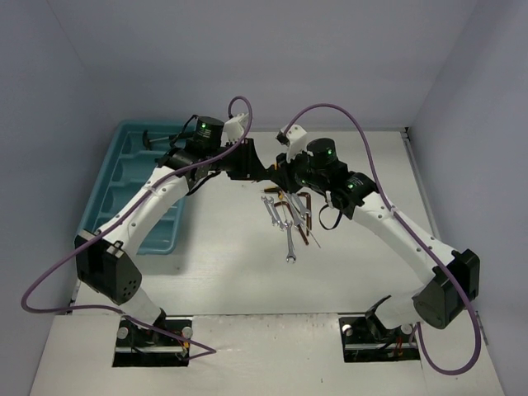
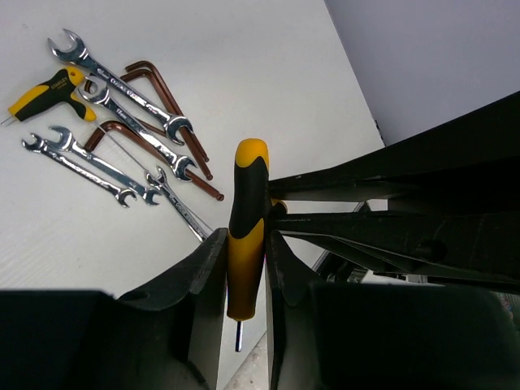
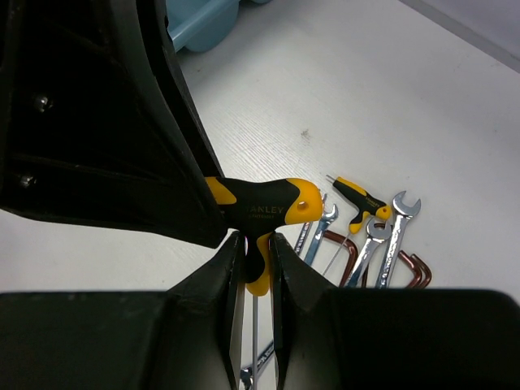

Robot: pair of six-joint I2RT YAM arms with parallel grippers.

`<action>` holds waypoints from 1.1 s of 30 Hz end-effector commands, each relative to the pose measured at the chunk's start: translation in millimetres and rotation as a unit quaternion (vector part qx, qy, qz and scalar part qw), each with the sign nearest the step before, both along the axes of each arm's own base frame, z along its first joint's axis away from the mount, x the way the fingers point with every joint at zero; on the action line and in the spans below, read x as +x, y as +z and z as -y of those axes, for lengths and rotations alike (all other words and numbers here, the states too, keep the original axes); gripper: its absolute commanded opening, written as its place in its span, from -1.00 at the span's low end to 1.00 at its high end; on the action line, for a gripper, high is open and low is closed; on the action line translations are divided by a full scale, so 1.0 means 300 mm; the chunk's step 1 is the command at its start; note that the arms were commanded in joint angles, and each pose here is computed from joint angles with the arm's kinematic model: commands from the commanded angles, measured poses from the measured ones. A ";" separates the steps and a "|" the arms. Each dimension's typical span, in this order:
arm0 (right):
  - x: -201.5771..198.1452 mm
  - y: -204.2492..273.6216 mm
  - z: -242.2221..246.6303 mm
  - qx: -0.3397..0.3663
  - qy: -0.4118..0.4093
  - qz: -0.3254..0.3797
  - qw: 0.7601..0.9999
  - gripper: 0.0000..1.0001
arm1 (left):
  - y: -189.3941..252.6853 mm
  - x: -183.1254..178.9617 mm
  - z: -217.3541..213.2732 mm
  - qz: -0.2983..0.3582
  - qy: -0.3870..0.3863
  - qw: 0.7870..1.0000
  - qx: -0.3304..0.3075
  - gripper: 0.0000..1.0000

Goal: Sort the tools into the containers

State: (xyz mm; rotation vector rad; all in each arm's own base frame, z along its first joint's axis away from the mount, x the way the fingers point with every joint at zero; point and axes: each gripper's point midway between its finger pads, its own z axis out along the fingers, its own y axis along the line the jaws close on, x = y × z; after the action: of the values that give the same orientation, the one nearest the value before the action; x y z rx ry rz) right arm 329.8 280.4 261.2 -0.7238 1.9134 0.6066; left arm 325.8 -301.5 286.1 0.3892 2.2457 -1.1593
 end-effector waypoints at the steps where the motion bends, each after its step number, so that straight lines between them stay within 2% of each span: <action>1: -0.001 0.195 -0.047 0.059 0.023 0.071 0.995 -0.73 | 0.124 -0.016 -0.018 0.053 0.003 0.998 -0.034 -1.00; 2: -0.002 0.196 -0.049 0.059 0.025 0.071 0.995 -0.53 | 0.119 -0.015 -0.027 0.052 0.008 0.998 -0.033 -1.00; 4: -0.002 0.195 -0.049 0.059 0.025 0.070 0.996 0.22 | 0.121 -0.005 -0.050 0.049 0.022 0.998 -0.036 -1.00; 6: -0.006 0.200 -0.045 0.064 0.020 0.067 0.996 0.73 | 0.119 0.014 -0.104 0.042 0.049 0.997 -0.037 -1.00; 8: -0.010 0.202 -0.037 0.066 0.014 0.065 0.996 0.92 | 0.118 0.033 -0.171 0.037 0.079 0.996 -0.036 -1.00; 11: -0.017 0.204 -0.016 0.069 0.002 0.065 0.996 1.00 | 0.115 0.037 -0.302 0.024 0.128 0.991 -0.025 -1.00; 14: -0.027 0.205 0.011 0.075 -0.017 0.061 0.995 1.00 | 0.112 0.044 -0.466 0.017 0.189 0.982 -0.008 -1.00; 17: -0.038 0.196 0.036 0.080 -0.034 0.054 0.995 1.00 | 0.068 0.021 -0.612 -0.019 0.251 0.968 0.005 -1.00; 20: -0.061 0.166 0.062 0.084 -0.047 0.042 0.994 1.00 | 0.007 -0.011 -0.830 -0.064 0.346 0.936 0.010 -1.00; 30: -0.160 0.110 0.103 0.111 -0.054 0.001 0.992 1.00 | -0.138 -0.176 -1.121 -0.146 0.464 0.873 0.042 -1.00; 33: -0.193 0.095 0.112 0.116 -0.048 -0.008 0.992 1.00 | -0.180 -0.216 -1.207 -0.173 0.505 0.844 0.055 -1.00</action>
State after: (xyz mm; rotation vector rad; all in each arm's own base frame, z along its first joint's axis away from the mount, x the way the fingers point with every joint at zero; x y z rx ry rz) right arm 280.6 246.7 263.4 -0.5168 1.9288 0.6907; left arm 279.2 40.1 233.7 -0.8967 2.2606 -0.6161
